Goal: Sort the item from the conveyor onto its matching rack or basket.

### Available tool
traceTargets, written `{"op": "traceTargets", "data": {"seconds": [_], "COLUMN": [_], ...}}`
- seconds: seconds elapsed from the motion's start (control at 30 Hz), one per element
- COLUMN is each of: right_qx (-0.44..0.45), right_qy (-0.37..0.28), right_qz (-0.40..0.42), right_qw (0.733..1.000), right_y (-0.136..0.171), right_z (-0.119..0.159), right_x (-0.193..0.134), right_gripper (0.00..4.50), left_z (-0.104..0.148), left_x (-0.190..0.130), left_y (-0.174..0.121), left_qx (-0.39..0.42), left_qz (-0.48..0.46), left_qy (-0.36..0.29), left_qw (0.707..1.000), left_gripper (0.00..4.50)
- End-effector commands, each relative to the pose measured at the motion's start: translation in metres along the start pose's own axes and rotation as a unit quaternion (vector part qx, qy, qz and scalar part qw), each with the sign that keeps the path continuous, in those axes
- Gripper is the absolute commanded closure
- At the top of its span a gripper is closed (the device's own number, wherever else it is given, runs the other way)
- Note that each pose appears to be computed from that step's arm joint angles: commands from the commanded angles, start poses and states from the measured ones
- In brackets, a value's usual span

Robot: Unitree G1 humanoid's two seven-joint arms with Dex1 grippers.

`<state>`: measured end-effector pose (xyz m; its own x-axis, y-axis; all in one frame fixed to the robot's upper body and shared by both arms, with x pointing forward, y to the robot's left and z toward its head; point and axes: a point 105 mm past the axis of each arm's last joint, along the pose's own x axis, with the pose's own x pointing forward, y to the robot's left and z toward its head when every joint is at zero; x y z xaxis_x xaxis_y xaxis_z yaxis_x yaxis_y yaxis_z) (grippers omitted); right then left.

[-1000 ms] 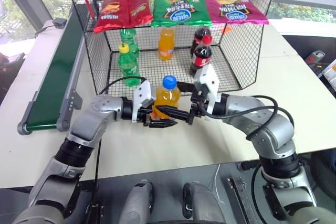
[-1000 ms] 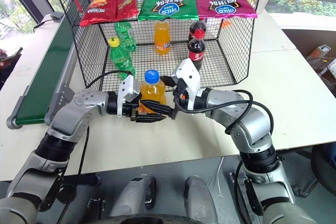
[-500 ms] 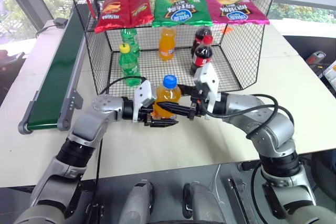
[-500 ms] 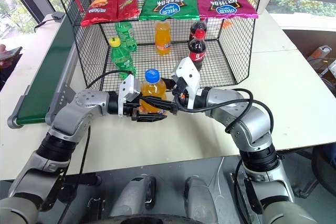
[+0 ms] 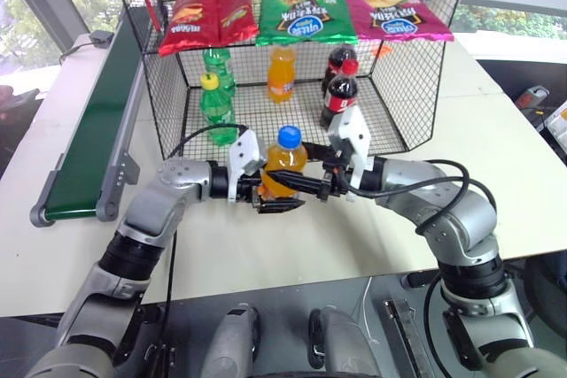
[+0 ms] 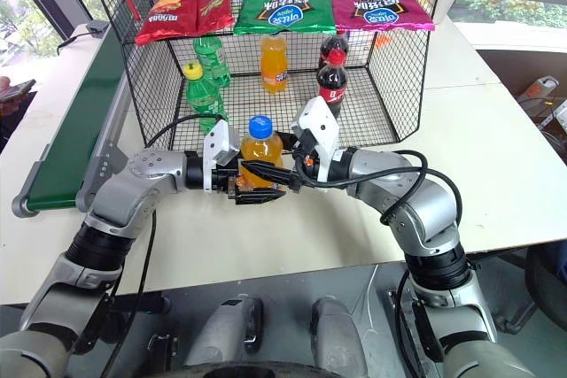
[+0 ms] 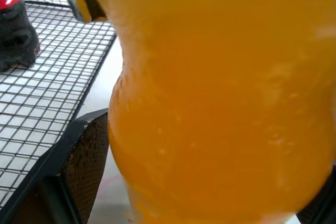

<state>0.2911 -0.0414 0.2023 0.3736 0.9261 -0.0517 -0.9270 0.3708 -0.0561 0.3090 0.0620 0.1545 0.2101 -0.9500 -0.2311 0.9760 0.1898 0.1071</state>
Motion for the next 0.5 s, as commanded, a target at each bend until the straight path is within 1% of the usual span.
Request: {"op": "traceTargets", "data": {"seconds": [0.03, 0.3, 0.4, 0.5], "right_qx": [-0.017, -0.019, -0.021, -0.027], "right_qy": [-0.027, -0.023, -0.021, -0.019], "right_qz": [0.006, -0.001, -0.003, -0.016], "right_qw": [0.999, 1.0, 1.0, 0.999], "right_y": [0.003, 0.0, -0.001, -0.005], "right_z": [0.014, 0.013, 0.013, 0.013], "right_x": [-0.001, -0.002, -0.002, -0.003], "right_gripper": [1.99, 1.99, 1.99, 1.99], "left_z": [0.017, 0.01, 0.01, 0.009], "left_x": [-0.006, -0.029, -0.044, -0.064], "left_y": [-0.004, -0.011, -0.008, 0.0], "left_qx": [0.025, 0.021, 0.018, 0.009], "left_qz": [-0.014, -0.025, -0.007, 0.041], "left_qy": [-0.009, 0.037, 0.048, 0.047], "left_qw": [1.0, 0.999, 0.999, 0.998], "left_gripper": [0.0, 0.0, 0.0, 0.0]}}
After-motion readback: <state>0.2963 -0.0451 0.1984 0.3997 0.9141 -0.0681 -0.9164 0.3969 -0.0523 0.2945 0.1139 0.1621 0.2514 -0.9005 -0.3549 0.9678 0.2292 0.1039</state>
